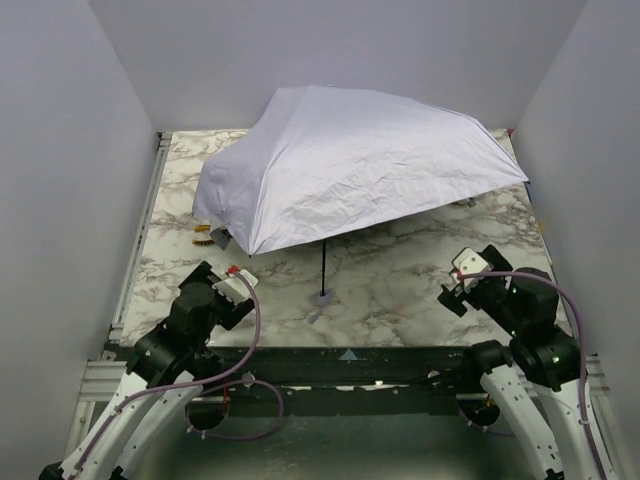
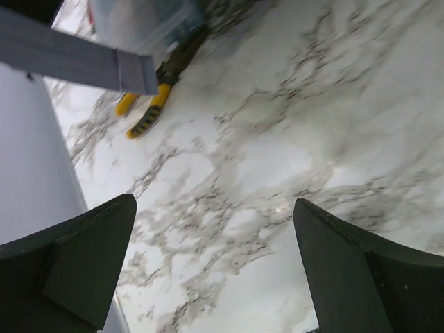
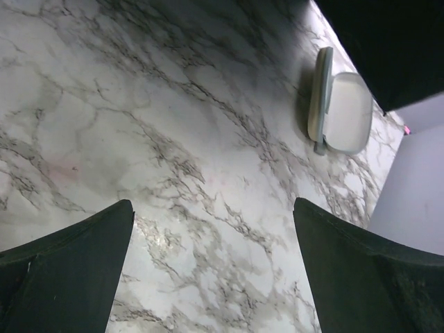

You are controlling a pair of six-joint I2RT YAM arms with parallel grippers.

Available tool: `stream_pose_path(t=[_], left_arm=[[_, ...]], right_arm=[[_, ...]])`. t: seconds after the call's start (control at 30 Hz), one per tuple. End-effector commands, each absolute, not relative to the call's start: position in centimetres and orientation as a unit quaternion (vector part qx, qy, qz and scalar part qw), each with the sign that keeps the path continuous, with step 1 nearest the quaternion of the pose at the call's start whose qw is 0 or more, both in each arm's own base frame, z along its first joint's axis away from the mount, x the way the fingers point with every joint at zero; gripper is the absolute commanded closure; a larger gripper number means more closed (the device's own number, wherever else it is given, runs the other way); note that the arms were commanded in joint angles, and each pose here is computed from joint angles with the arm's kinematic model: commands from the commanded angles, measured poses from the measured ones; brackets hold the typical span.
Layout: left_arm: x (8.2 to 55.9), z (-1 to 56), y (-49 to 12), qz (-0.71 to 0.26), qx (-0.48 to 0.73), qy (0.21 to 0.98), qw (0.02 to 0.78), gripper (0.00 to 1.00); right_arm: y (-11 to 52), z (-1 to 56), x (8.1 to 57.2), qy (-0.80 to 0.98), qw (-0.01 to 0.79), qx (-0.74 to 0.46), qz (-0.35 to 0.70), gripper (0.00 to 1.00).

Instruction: Open the umbrella

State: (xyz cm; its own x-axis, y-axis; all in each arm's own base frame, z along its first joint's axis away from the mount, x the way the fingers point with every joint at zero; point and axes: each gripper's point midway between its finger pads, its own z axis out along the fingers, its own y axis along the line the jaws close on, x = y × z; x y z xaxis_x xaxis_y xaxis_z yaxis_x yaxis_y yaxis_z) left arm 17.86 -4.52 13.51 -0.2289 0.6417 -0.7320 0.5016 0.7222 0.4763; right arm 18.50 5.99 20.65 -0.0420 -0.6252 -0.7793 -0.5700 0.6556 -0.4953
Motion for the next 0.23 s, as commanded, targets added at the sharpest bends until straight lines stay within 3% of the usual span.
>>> stream_pose_path(t=[0.0, 0.2], left_arm=[[18.7, 13.3, 0.0, 0.187, 0.309, 0.786, 0.502, 0.02], [19.9, 15.1, 0.5, 0.218, 0.289, 0.770, 0.526, 0.02]], right_arm=[[4.3, 19.9, 17.7, 0.741, 0.543, -0.392, -0.052, 0.00], [3.8, 20.3, 17.5, 0.737, 0.557, -0.377, -0.065, 0.00]])
